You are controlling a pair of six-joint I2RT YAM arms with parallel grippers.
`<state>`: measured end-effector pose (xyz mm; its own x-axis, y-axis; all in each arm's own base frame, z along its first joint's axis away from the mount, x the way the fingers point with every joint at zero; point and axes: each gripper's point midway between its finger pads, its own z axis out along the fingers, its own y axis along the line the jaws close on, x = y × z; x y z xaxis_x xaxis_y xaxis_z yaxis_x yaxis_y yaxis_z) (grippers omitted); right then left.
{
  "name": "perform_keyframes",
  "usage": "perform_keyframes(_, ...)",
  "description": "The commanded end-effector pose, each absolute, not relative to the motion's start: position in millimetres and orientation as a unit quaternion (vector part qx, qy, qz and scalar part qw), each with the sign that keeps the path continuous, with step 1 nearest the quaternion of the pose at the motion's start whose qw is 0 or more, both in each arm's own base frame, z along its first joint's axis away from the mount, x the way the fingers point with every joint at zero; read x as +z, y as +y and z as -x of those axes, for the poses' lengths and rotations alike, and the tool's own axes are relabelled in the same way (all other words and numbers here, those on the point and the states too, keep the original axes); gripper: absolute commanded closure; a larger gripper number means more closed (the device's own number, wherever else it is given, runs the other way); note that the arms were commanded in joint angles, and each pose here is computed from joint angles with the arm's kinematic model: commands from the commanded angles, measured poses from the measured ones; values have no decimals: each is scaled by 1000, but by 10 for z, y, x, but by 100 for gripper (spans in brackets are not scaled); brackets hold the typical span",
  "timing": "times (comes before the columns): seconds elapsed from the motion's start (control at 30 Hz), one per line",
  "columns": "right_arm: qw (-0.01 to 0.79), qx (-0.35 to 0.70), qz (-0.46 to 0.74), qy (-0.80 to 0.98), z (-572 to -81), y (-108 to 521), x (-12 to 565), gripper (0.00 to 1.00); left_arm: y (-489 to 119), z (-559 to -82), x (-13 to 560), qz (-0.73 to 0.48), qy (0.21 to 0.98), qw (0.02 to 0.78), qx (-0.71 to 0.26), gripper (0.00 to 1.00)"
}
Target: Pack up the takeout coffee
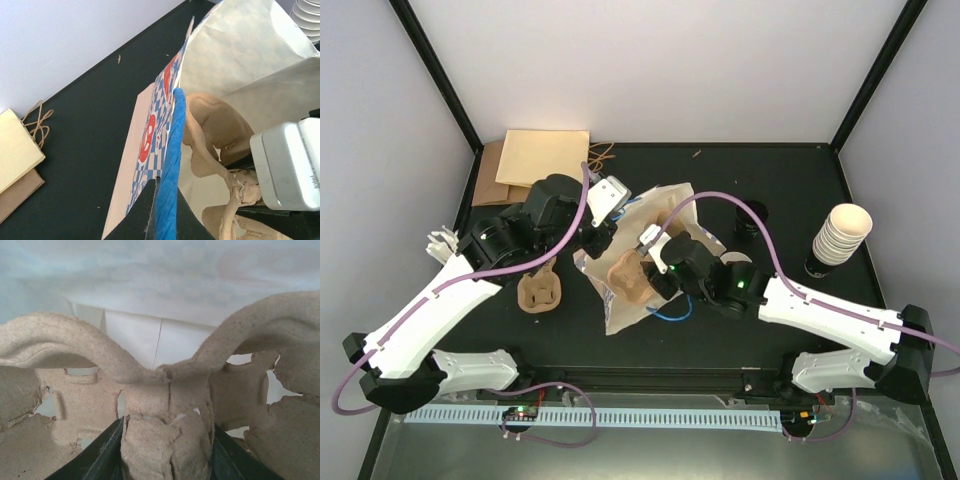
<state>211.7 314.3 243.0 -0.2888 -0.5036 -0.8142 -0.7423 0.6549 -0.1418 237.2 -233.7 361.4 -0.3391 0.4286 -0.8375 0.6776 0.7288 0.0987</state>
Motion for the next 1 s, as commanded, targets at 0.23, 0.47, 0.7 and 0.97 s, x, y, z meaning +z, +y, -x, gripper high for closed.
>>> perform_keyframes(0.23, 448, 113, 389, 797, -2190, 3232, 2251, 61, -2369, -2293, 3812, -333, 799, 472, -167, 98)
perform_keyframes(0.47, 441, 92, 382, 807, -2260, 3249, 2144, 60, -2432, -2250, 3757, -340, 800, 459, -185, 98)
perform_keyframes(0.7, 402, 107, 366, 832, -2292, 3243, 2037, 61, -2459, -2177, 3693, -359, 792, 453, -196, 98)
perform_keyframes(0.97, 356, 139, 351, 855, -2335, 3275, 2070, 61, -2505, -2201, 3481, -365, 802, 437, -181, 98)
